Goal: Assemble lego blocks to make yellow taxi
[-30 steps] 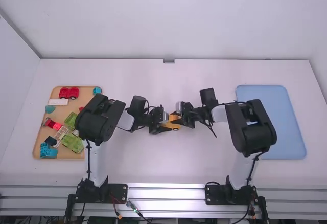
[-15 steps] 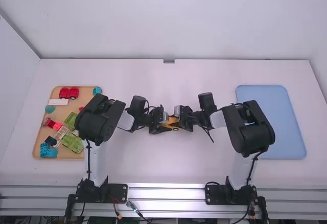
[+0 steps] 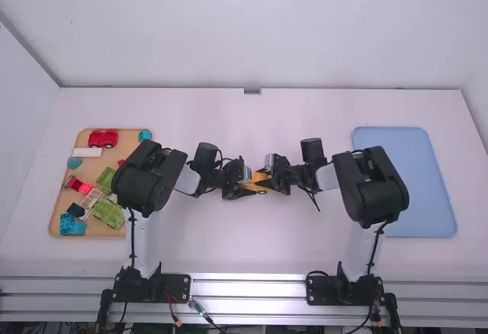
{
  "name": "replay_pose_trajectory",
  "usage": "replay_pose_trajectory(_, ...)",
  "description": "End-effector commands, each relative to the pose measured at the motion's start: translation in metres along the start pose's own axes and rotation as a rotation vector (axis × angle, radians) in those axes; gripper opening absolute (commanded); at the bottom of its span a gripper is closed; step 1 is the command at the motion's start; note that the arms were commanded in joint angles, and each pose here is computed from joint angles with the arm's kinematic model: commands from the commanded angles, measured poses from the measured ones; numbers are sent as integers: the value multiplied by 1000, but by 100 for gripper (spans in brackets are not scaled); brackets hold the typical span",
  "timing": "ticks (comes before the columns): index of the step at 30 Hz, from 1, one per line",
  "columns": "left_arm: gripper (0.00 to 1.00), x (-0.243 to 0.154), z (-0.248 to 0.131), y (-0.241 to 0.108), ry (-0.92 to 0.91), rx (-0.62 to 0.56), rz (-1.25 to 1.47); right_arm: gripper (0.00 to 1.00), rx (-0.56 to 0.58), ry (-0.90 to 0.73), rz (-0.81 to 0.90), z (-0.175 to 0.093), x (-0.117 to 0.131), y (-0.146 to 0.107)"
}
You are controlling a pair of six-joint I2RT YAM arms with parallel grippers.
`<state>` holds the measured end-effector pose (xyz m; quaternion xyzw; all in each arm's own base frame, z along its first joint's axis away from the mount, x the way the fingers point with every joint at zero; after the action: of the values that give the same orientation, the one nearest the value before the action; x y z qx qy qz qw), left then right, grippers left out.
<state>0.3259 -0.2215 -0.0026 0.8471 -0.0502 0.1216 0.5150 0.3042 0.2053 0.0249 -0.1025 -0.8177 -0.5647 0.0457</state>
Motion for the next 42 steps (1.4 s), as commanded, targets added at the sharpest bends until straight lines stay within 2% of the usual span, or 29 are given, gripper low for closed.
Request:
replay_pose_trajectory(1,52,-7,2,-5,-16,4,-1,0,14,15,47,1,3,-13)
replay_pose_trajectory(15,50,-12,1,-3,-39,-19,-14,0,90,43,-1,18,16,-19)
replay_pose_trajectory(25,48,-15,0,-5,-46,-12,9,0,151,25,42,18,13,-27)
replay_pose_trajectory(36,46,-10,0,-4,-28,-15,24,0,293,-39,31,28,12,-46)
replay_pose_trajectory(42,45,-9,0,-4,-25,-16,27,0,320,-62,33,26,9,-51)
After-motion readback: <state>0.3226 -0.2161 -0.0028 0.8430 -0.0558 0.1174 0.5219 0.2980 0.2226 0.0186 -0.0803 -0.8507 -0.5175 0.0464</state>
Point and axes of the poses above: each hand's point on the last joint's axis, 136 mm out from that joint toward the fingers, its own z axis out along the fingers, its own x axis along the line the jaws close on, y = z × x, the point moved 3 cm from there along -z, back along the fingers, and after that the axes turned 12 degrees about z, right-handed, at the moved point
